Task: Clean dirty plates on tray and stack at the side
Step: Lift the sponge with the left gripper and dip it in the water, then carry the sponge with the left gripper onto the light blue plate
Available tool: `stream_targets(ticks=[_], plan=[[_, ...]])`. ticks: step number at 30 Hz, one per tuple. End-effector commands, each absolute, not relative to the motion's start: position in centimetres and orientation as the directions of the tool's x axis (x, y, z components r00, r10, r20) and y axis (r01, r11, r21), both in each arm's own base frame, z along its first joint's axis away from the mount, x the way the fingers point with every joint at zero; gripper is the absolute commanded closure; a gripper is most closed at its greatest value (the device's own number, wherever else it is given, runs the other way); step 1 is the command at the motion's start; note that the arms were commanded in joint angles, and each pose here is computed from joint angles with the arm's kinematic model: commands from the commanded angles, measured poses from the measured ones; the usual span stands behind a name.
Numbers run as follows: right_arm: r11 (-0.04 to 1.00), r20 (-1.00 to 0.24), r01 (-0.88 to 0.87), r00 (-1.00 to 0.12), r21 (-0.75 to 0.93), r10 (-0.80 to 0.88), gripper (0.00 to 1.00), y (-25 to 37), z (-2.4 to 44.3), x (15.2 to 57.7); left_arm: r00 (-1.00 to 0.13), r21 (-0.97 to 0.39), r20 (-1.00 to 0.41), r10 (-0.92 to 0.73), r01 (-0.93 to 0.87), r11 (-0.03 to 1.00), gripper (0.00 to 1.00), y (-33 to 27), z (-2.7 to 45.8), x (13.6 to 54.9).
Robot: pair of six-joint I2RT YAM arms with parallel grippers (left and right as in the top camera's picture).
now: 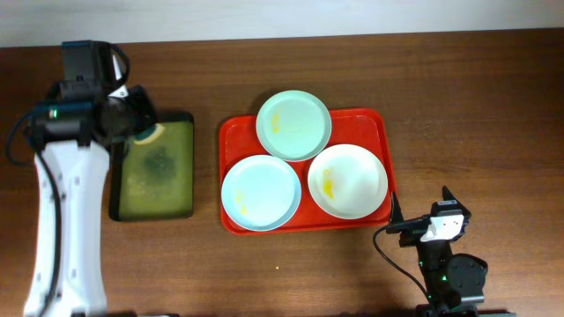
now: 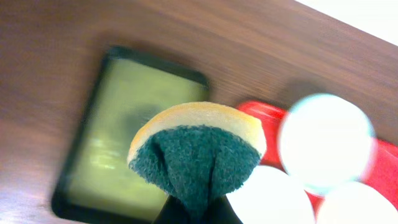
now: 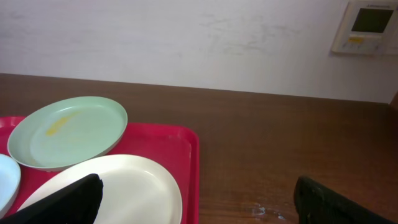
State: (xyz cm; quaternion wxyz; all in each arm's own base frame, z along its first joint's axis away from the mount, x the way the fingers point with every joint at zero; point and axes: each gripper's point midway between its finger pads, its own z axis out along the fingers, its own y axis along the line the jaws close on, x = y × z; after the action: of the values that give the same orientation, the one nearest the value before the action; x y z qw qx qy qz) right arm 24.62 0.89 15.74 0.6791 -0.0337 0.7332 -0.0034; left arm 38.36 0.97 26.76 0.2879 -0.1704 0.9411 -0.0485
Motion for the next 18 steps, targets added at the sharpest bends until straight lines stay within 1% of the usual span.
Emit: stream_targets(ticks=[1, 3, 6, 9, 13, 15, 18], plan=[[0.998, -0.996, -0.037, -0.079, -0.043, -0.046, 0.01, 0.7, 15.5, 24.6, -0.891, -0.349, -0.402, -0.209, -0.062, 0.935, 1.0, -8.1, 25.3, 36.5], [0.998, -0.996, -0.036, -0.079, -0.043, -0.046, 0.01, 0.7, 15.5, 24.6, -0.924, -0.341, -0.357, -0.137, -0.007, 0.94, 1.0, -10.8, 23.3, 35.5], [0.998, -0.996, -0.036, -0.079, -0.043, -0.046, 0.01, 0.7, 15.5, 24.6, -0.962, -0.28, -0.274, -0.004, 0.076, 0.957, 1.0, -14.9, 17.8, 33.7], [0.998, -0.996, -0.036, -0.079, -0.043, -0.046, 0.01, 0.7, 15.5, 24.6, -0.978, -0.202, -0.209, 0.026, 0.069, 0.977, 1.0, -16.9, 12.1, 32.3], [0.998, -0.996, -0.036, -0.079, -0.043, -0.046, 0.01, 0.7, 15.5, 24.6, -0.975, -0.191, -0.2, 0.094, 0.133, 0.972, 1.0, -20.0, 5.8, 32.0], [0.998, -0.996, -0.036, -0.079, -0.043, -0.046, 0.01, 0.7, 15.5, 24.6, -0.975, -0.185, -0.192, 0.115, 0.151, 0.971, 1.0, -20.8, 3.9, 32.0], [0.998, -0.996, -0.036, -0.079, -0.043, -0.046, 0.01, 0.7, 15.5, 24.6, -0.978, -0.175, -0.168, 0.123, 0.153, 0.973, 1.0, -21.1, 2.3, 31.9]])
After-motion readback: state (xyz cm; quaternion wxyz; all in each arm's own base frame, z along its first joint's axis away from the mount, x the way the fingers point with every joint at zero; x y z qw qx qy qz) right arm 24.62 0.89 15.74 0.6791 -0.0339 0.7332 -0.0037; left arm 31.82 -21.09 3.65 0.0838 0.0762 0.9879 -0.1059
